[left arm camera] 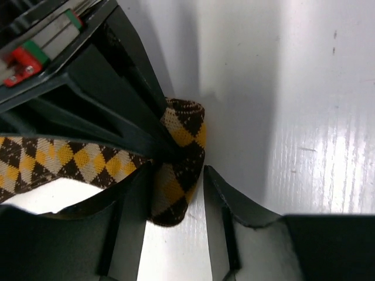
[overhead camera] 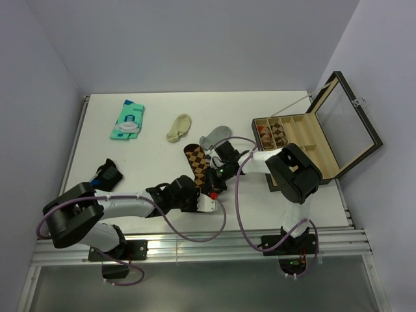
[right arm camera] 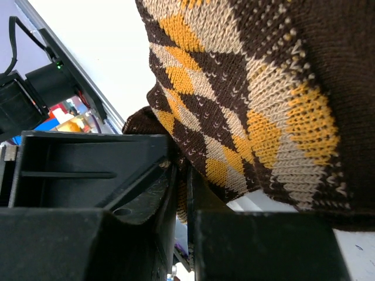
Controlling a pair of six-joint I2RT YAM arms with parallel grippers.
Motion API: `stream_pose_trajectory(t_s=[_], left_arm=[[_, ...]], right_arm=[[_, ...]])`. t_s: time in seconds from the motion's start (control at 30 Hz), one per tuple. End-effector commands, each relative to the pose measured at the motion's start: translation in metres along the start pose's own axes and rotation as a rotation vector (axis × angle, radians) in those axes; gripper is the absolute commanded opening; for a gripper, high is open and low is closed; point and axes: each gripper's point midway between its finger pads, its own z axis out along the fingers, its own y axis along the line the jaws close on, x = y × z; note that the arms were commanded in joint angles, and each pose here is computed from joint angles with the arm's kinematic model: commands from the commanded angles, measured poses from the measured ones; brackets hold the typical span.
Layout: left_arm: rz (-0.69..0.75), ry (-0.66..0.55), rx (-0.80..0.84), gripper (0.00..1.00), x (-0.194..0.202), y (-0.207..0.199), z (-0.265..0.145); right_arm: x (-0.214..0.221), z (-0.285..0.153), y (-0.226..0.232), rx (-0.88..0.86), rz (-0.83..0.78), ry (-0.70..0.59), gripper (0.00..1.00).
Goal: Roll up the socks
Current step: Roll the sock at the center of the board.
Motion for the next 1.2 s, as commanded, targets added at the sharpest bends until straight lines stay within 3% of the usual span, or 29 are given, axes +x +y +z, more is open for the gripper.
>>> stream_pose_trajectory(t_s=[0.0, 0.17, 0.27, 0.4, 0.5, 0.6, 0.73, 1.0, 1.17], left_arm=[[0.015, 0.001, 0.006, 0.45, -0.010, 0.006, 0.005], [0.011, 0.044, 0.069, 0.27, -0.003, -0.004, 0.008], [0.004, 0.042, 0.097, 0.14, -0.007, -0.007, 0.009], [-0.019, 0.068, 0.181, 0.00, -0.002, -0.022, 0.004], [-0.044, 0.052, 0.231, 0.00, -0.009, -0.025, 0.000], [-0.105, 0.025, 0.327, 0.00, -0.018, -0.028, -0.008], [-0.192, -0.016, 0.438, 0.00, -0.026, -0.026, -0.019], [-0.346, 0.032, 0.657, 0.01, -0.021, -0.028, -0.028], [-0.438, 0.066, 0.763, 0.00, -0.015, -0.026, -0.025]], right_arm=[[0.002, 0.000, -0.007, 0.021, 0.015, 0.002, 0.06], [0.001, -0.002, -0.005, 0.019, 0.008, -0.010, 0.07], [-0.004, -0.005, -0.005, 0.037, 0.000, -0.037, 0.16], [-0.015, -0.017, 0.003, 0.055, -0.025, -0.129, 0.41], [-0.023, -0.034, 0.012, 0.060, -0.064, -0.225, 0.57], [-0.029, -0.056, 0.015, 0.078, -0.069, -0.320, 0.62], [-0.038, -0.092, 0.013, 0.082, -0.035, -0.489, 0.64], [-0.032, -0.157, 0.000, 0.145, 0.031, -0.801, 0.66], [-0.016, -0.187, 0.019, 0.073, -0.049, -0.952, 0.68]])
